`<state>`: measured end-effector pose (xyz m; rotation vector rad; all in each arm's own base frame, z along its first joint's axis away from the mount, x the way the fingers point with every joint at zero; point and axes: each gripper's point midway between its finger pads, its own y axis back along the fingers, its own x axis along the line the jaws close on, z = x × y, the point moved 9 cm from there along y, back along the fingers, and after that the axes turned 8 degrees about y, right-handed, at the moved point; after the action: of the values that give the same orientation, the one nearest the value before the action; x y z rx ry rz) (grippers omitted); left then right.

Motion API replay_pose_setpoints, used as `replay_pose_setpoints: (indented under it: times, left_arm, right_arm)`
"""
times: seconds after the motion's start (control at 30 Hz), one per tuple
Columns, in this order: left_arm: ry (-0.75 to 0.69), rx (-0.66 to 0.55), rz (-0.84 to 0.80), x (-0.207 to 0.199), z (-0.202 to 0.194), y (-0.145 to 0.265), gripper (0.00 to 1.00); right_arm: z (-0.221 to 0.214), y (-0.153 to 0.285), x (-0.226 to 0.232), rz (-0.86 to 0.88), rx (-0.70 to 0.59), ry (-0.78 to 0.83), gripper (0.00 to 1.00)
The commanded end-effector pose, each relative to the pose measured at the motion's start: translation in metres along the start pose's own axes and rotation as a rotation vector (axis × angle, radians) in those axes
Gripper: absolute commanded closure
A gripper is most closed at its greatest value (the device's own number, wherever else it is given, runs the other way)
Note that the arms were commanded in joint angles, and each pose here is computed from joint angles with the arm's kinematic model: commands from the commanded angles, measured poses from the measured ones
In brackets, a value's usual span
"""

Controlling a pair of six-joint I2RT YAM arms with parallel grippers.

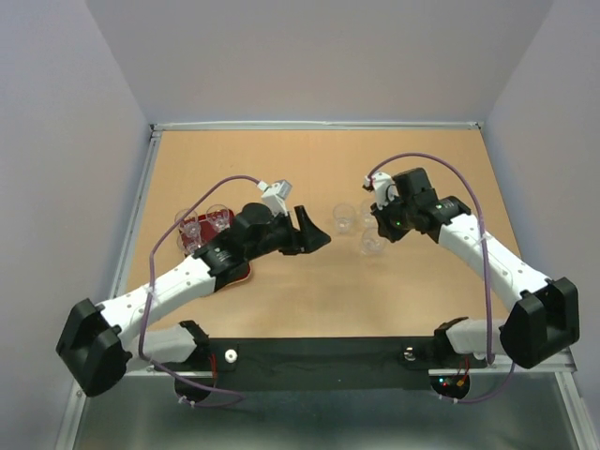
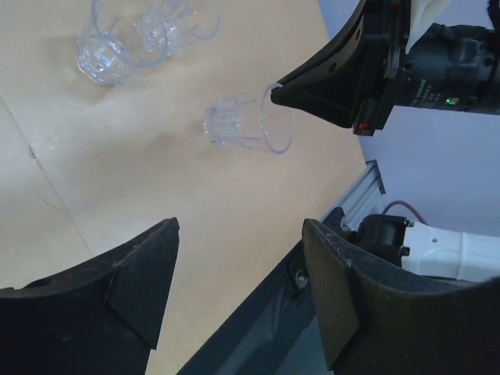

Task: Place the glasses into the tray

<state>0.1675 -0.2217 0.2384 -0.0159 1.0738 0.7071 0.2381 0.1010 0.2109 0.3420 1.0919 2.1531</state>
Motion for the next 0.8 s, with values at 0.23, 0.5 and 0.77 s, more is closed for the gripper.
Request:
replay_pose_setpoints:
  times: [0.23, 0.5, 0.77]
  left_arm:
    - [0.068, -0.112, 0.361, -0.031, -0.018, -0.066, 0.35]
    - [0.030, -0.085, 0.488, -0.033, -0.032, -0.101, 0.43]
    - [0.012, -0.104, 0.538, -0.035, -0.033, -0.117, 0.45]
  right_arm:
    - [0.054, -0.011, 0.022, -0.160, -0.078, -0.018, 0.99]
    - [0.063, -0.011, 0.027, -0.127, -0.111, -0.041, 1.00]
    - [0.061, -0.010, 0.033, -0.072, -0.121, -0.057, 0.99]
